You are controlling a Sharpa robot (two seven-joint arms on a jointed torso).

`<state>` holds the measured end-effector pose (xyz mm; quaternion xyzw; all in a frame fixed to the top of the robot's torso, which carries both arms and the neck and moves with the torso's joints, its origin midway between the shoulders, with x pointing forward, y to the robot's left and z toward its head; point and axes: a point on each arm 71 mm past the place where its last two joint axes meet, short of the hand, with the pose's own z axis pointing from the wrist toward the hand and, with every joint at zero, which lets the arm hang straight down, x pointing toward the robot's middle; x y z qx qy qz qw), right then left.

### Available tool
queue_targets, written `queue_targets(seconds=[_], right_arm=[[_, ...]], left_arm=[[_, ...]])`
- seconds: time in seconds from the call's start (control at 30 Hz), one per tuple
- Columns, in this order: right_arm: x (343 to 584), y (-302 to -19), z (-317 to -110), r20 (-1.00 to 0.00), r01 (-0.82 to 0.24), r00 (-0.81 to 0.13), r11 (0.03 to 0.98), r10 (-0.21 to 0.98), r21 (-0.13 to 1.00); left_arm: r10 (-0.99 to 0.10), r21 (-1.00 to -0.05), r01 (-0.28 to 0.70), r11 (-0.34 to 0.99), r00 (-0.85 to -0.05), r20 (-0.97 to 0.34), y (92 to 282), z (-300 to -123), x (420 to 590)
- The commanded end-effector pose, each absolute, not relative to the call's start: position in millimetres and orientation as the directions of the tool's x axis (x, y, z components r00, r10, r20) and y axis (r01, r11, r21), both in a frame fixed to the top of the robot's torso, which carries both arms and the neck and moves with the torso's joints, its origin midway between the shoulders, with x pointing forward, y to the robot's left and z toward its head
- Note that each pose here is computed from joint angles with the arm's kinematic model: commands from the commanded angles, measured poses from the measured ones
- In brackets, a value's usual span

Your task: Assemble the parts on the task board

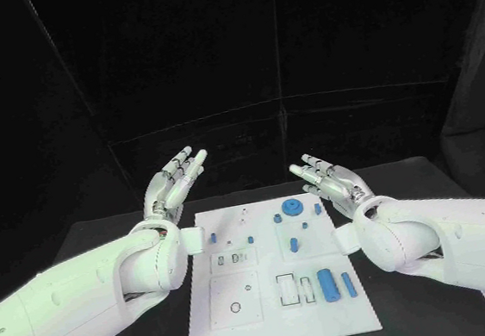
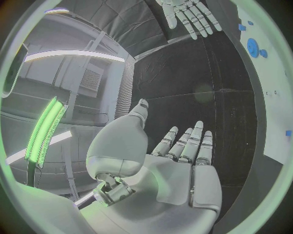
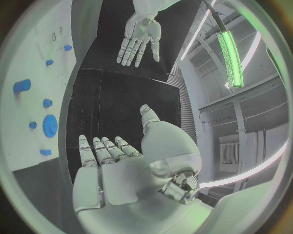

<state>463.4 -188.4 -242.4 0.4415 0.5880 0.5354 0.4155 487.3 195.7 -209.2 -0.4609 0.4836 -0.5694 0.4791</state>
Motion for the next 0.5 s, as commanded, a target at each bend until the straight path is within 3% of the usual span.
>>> queue_targets(seconds=[0.03,0.27,0.3,0.5], right_arm=[[460.1,-177.9,-244.3,-0.019,0.093,-0.446,0.068,0.895,0.993],[459.1,-176.8,-246.6,-0.025,0.103,-0.490,0.086,0.872,0.991],[475.1,-197.4,-242.4,-0.179,-0.023,-0.420,0.187,0.890,0.982],[492.8,-210.9,-228.3,-0.320,-0.126,-0.362,0.294,0.876,0.948]], left_arm=[[-0.978,-0.977,0.155,-0.146,-0.173,0.119,192.6,-203.5,487.1],[-0.978,-0.977,0.155,-0.146,-0.173,0.119,192.6,-203.5,487.1],[-0.983,-0.978,0.162,-0.130,-0.147,0.107,205.0,-204.5,489.5],[-0.984,-0.979,0.159,-0.128,-0.141,0.106,212.5,-203.5,487.0]])
